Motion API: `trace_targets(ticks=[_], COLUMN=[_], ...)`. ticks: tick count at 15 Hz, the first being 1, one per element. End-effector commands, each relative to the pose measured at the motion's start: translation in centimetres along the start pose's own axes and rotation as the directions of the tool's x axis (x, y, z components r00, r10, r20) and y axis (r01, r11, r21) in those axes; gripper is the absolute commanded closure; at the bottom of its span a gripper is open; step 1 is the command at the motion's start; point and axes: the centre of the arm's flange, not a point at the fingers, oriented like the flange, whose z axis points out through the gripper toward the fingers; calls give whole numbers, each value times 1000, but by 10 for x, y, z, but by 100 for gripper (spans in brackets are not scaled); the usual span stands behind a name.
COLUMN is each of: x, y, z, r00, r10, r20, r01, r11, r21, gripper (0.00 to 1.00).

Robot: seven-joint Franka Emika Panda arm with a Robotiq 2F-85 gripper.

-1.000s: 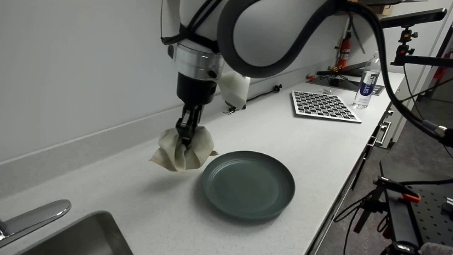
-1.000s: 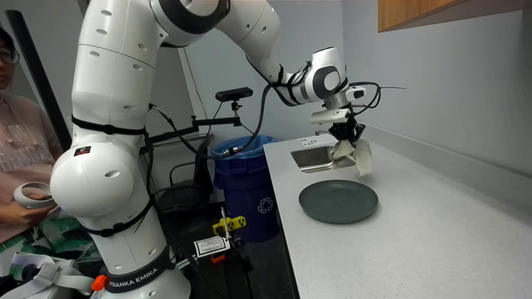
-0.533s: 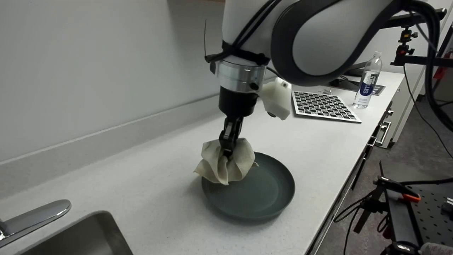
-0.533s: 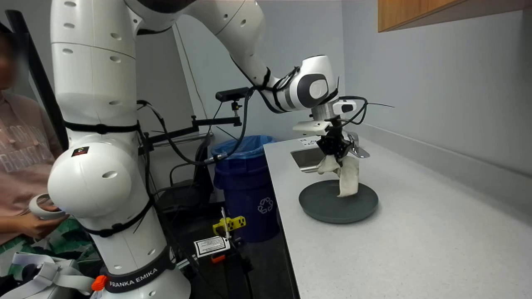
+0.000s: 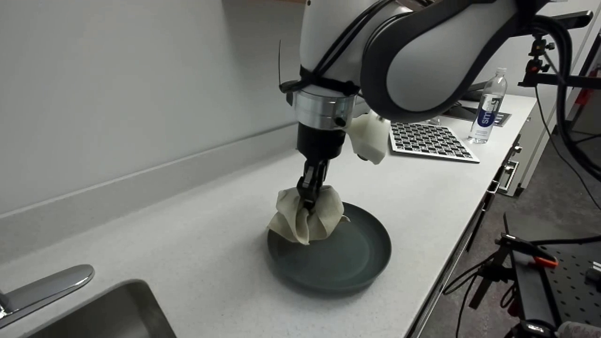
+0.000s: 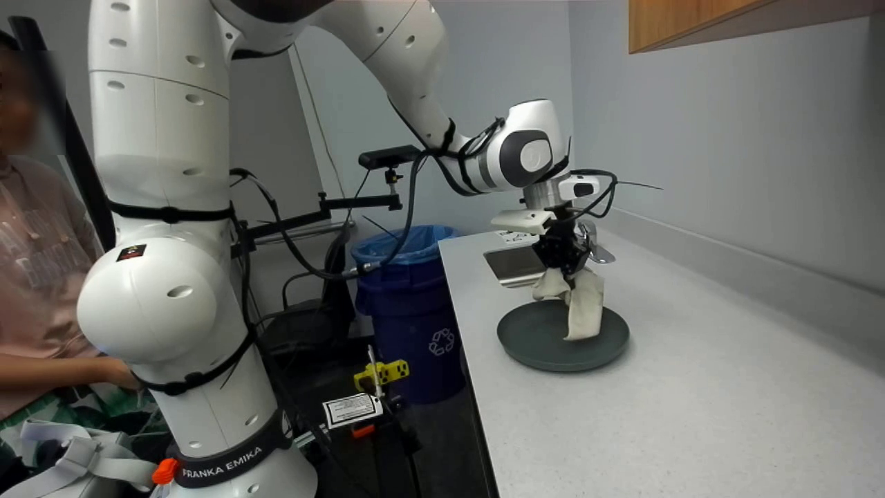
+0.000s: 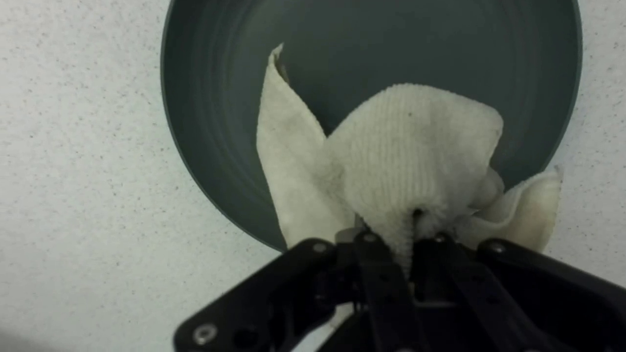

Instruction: Use the white towel to wipe the the plate

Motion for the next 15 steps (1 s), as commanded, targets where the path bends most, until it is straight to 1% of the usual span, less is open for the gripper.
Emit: trace_targets(ticks=[1, 7, 11, 15], x=[24, 28, 23, 7], y=[0, 0, -7, -19], z=[20, 51, 45, 33], r00=[1000, 998, 996, 988], r10=[-25, -51, -78, -150], r20=[18, 30, 32, 45], r01=[25, 51, 76, 145], r11=[1000, 999, 996, 984], r21=[-5, 16, 50, 102], gripper=[97, 97, 97, 97])
